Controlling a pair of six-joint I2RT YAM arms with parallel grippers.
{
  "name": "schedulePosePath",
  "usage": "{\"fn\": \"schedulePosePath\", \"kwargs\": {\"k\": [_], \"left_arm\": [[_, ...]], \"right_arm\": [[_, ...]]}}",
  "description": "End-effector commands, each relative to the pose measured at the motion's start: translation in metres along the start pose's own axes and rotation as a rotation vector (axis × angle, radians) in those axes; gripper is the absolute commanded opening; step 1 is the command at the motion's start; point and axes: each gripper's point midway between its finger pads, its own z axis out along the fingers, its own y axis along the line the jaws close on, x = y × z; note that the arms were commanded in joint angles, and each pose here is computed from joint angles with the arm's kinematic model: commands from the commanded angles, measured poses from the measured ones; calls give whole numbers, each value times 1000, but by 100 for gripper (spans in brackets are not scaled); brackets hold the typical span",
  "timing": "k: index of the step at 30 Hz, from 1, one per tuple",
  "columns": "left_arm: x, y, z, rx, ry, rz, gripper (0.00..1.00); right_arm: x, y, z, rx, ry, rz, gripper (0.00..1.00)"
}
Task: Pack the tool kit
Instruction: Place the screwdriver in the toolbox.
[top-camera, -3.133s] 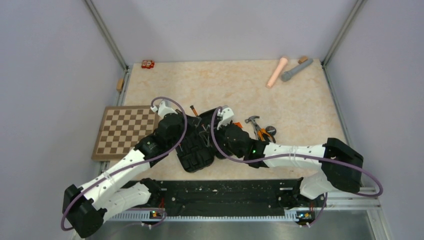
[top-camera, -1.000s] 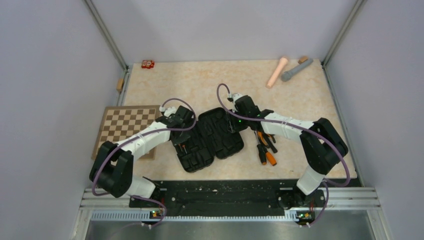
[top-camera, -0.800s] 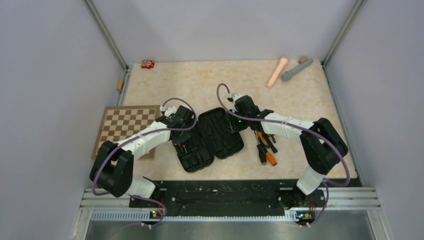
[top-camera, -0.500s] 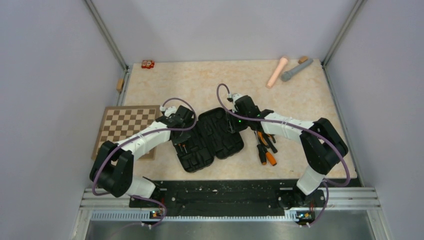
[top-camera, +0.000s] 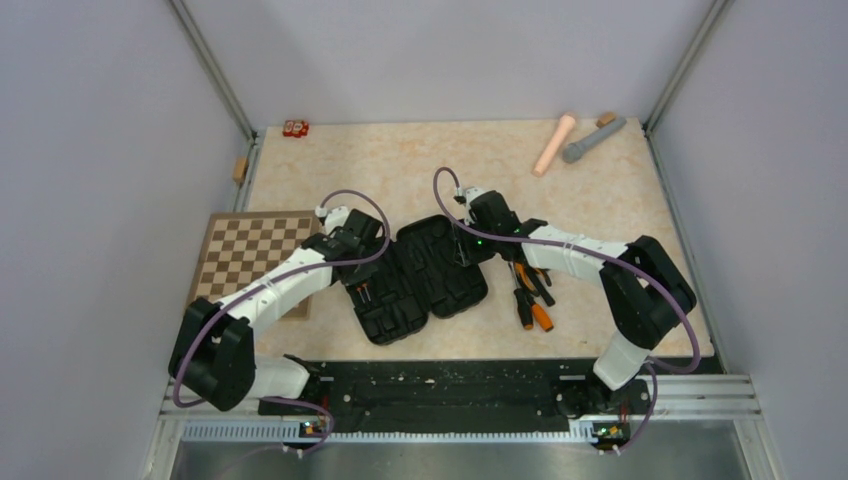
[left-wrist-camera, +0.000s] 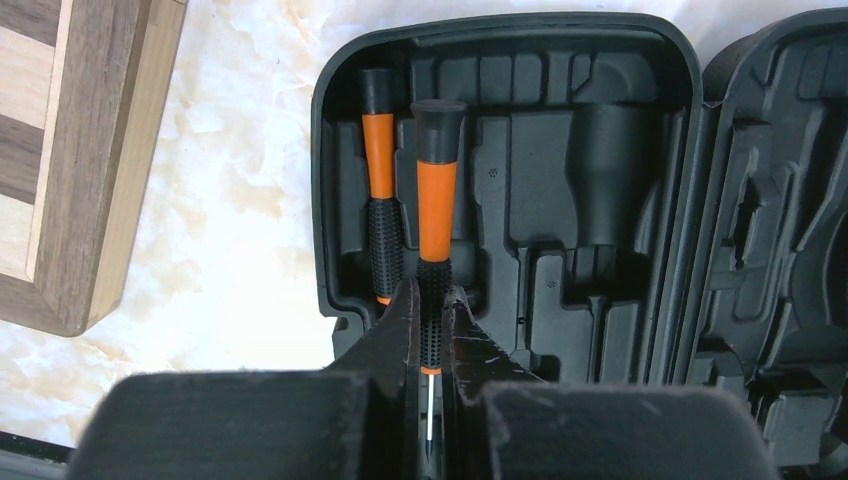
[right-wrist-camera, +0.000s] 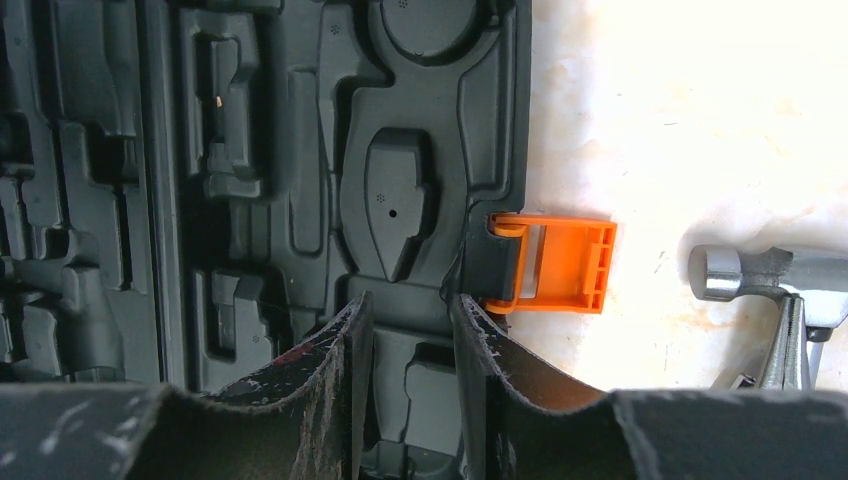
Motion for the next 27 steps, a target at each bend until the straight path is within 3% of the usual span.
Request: {"fn": "schedulePosePath", "kwargs": {"k": [1, 27], "left_arm": [[-19, -11, -5, 38, -52, 17, 0], [-12, -9, 4, 38, -3, 6, 0]], "right_arm": [[-17, 1, -4, -7, -48, -13, 35], [-18, 3, -4, -18, -47, -16, 35]]}}
